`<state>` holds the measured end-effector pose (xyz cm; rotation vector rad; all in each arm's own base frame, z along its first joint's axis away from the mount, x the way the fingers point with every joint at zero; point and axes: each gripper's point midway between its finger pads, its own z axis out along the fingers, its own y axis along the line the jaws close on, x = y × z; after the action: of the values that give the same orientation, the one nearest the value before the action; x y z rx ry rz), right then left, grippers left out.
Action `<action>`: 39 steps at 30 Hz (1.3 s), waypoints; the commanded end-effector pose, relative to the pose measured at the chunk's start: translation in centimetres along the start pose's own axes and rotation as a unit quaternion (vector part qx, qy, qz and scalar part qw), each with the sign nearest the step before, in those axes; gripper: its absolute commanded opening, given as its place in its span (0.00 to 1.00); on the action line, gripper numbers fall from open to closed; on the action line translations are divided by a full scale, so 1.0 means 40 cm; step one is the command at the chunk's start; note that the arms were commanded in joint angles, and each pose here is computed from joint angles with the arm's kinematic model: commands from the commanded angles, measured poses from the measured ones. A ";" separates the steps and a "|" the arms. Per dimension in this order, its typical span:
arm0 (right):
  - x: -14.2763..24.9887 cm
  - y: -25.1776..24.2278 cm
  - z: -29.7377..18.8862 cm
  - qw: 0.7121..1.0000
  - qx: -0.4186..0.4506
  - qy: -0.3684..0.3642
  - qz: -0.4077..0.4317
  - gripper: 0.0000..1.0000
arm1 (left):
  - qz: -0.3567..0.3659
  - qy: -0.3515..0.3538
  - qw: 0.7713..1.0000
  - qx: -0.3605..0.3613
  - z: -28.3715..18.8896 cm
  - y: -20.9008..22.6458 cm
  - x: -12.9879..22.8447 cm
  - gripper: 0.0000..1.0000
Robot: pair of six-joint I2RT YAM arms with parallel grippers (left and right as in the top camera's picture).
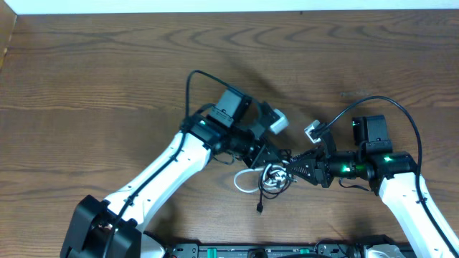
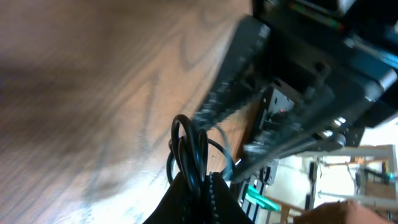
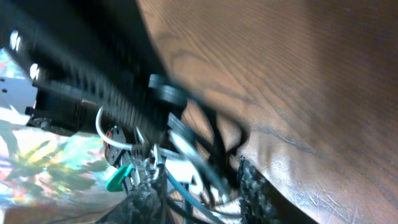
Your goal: Untangle cables
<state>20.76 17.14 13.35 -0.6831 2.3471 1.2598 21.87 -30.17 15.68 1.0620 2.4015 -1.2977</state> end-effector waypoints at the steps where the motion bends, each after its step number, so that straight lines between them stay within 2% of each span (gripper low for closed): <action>1: 0.003 0.014 0.002 1.000 -0.016 0.000 -0.001 0.36 | -0.014 -0.024 0.999 0.024 -0.034 -0.018 -0.027 0.08; 14: 0.002 0.014 0.002 1.000 -0.016 0.000 -0.002 0.32 | -0.008 -0.026 0.995 0.096 -0.041 -0.079 -0.031 0.07; 16: 0.002 0.014 0.002 1.000 -0.016 0.000 -0.002 0.27 | -0.007 -0.026 0.995 0.101 -0.042 -0.083 -0.031 0.07; 21: 0.009 -0.014 0.002 1.000 0.017 0.008 -0.001 0.01 | -0.001 -0.030 0.993 0.115 -0.046 -0.095 -0.037 0.07; 23: 0.020 -0.055 -0.001 0.998 0.064 0.019 0.008 0.01 | -0.003 -0.031 0.994 0.104 -0.046 -0.084 -0.038 0.08; 26: 0.051 -0.177 -0.038 0.971 0.216 0.034 0.101 0.01 | -0.016 -0.024 0.998 0.061 -0.040 -0.047 -0.027 0.08; 29: 0.098 -0.275 -0.111 0.910 0.362 0.031 0.201 0.01 | -0.036 -0.009 0.999 0.016 -0.036 -0.008 -0.004 0.07; 32: 0.150 -0.323 -0.182 0.842 0.462 0.023 0.278 0.01 | -0.061 0.015 0.997 -0.042 -0.037 0.039 0.031 0.07; 35: 0.154 -0.325 -0.187 0.837 0.468 0.022 0.283 0.01 | -0.073 0.029 0.994 -0.070 -0.041 0.062 0.052 0.07; 39: 0.137 -0.308 -0.158 0.856 0.431 0.016 0.284 0.01 | -0.073 0.028 0.996 -0.034 -0.037 0.030 0.049 0.07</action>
<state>22.59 4.91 5.58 0.2182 2.8703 0.2308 21.56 -27.38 13.66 0.9311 2.6241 -1.2023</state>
